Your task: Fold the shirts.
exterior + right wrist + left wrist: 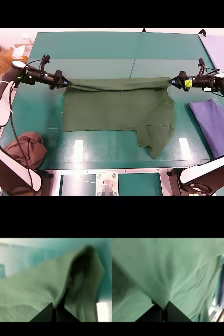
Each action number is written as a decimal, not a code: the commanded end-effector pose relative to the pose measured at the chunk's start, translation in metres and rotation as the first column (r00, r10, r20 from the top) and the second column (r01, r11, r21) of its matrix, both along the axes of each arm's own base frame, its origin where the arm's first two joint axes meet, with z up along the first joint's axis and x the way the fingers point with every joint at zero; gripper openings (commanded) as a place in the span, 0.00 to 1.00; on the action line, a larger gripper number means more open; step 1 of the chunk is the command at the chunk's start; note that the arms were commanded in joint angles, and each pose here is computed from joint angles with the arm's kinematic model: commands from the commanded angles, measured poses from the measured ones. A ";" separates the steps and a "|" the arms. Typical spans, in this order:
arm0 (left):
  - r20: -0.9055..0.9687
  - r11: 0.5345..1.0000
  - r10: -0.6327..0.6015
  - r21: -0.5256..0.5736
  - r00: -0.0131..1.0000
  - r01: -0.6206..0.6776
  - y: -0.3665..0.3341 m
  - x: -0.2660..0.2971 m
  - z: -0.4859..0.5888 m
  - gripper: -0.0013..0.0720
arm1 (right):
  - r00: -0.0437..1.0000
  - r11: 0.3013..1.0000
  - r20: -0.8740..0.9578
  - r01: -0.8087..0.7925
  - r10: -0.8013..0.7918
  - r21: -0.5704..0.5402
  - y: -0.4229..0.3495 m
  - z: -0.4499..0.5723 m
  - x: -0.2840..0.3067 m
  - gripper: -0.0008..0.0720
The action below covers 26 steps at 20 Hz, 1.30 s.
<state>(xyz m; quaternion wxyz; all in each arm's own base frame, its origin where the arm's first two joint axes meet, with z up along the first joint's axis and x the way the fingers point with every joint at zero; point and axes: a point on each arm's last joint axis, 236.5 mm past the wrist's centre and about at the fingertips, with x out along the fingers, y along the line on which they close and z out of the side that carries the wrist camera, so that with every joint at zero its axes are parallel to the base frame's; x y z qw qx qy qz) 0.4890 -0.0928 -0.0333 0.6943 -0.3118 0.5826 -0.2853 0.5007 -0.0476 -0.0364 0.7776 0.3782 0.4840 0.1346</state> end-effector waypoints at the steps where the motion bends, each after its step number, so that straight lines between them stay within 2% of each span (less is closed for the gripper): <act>1: -0.126 0.993 -0.044 0.107 0.991 0.058 0.015 -0.028 -0.021 0.05 | 0.996 0.996 -0.077 -0.046 0.041 -0.072 -0.004 -0.018 -0.027 0.04; 6: -0.220 0.958 -0.020 0.274 0.975 0.082 0.048 -0.046 -0.048 0.05 | 0.988 0.991 -0.151 -0.056 0.038 -0.118 -0.012 -0.035 -0.042 0.04; 11: -0.140 0.953 0.013 0.300 0.990 0.030 0.043 -0.024 -0.052 0.05 | 0.988 0.991 -0.151 -0.048 0.029 -0.122 -0.010 -0.035 -0.039 0.04; 18: -0.185 0.947 -0.008 0.313 0.983 0.067 0.044 -0.036 -0.055 0.05 | 0.979 0.993 -0.202 -0.034 0.010 -0.115 -0.008 -0.055 -0.052 0.04; 19: -0.191 0.948 -0.002 0.311 0.982 0.062 0.043 -0.036 -0.054 0.19 | 0.979 0.993 -0.204 -0.034 0.011 -0.113 -0.007 -0.056 -0.053 0.08; 20: -0.209 0.950 0.024 0.310 0.978 0.043 0.044 -0.037 -0.054 0.63 | 0.980 0.993 -0.198 -0.032 0.009 -0.113 -0.008 -0.053 -0.051 0.27; 21: -0.231 0.951 0.037 0.307 0.972 0.037 0.043 -0.040 -0.053 0.70 | 0.982 0.993 -0.187 -0.033 0.011 -0.116 -0.009 -0.047 -0.049 0.42; 26: -0.359 0.933 -0.004 0.334 0.934 0.132 0.052 -0.076 -0.035 0.68 | 0.992 0.991 -0.124 -0.022 0.005 -0.135 -0.028 0.020 -0.060 0.43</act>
